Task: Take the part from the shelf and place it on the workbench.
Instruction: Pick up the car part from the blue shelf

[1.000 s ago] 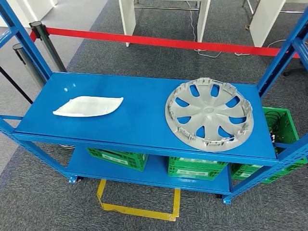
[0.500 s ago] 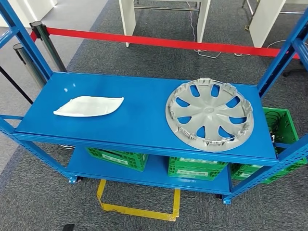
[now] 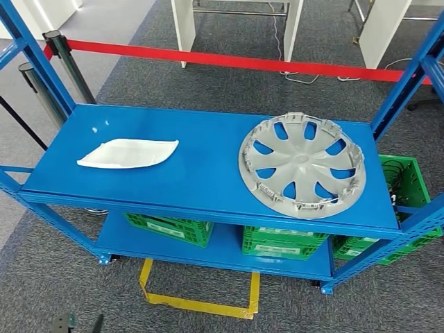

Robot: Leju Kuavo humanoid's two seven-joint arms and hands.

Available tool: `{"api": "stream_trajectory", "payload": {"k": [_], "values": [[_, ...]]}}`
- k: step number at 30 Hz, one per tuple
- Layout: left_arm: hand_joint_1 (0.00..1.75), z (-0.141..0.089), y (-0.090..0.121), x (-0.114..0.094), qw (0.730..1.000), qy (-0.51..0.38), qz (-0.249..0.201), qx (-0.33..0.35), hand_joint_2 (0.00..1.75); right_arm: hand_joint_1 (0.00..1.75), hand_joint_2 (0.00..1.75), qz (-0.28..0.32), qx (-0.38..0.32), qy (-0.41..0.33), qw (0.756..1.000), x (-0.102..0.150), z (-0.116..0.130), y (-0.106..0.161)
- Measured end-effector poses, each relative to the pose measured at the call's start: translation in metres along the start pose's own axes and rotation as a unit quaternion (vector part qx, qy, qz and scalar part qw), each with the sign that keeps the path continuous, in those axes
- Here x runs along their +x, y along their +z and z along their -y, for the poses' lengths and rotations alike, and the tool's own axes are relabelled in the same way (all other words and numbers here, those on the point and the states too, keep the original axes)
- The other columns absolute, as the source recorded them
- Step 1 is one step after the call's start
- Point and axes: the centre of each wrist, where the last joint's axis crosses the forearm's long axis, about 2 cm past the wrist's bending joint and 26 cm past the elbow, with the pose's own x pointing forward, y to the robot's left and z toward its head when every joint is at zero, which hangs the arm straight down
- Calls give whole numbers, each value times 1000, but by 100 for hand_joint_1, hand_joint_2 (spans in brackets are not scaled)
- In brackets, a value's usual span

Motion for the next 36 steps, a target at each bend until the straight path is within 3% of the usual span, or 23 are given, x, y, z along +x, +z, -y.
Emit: {"api": "stream_trajectory", "payload": {"k": [4,12,21,28,36], "values": [[0,8,-2,11,997,66,42,11,175,0,0,-9,-18,-28,999,-2,-4,2],[0,30,-1,53,978,116,171,25,175,0,0,-22,-36,-72,997,-6,-12,6],[0,54,16,106,935,122,332,28,175,0,0,-31,-37,-122,991,-9,-19,10],[0,77,44,145,883,108,456,19,175,0,0,-41,-31,-157,986,-13,-23,13],[0,101,88,184,802,110,586,12,175,0,0,-50,-24,-197,979,-16,-29,16]]}}
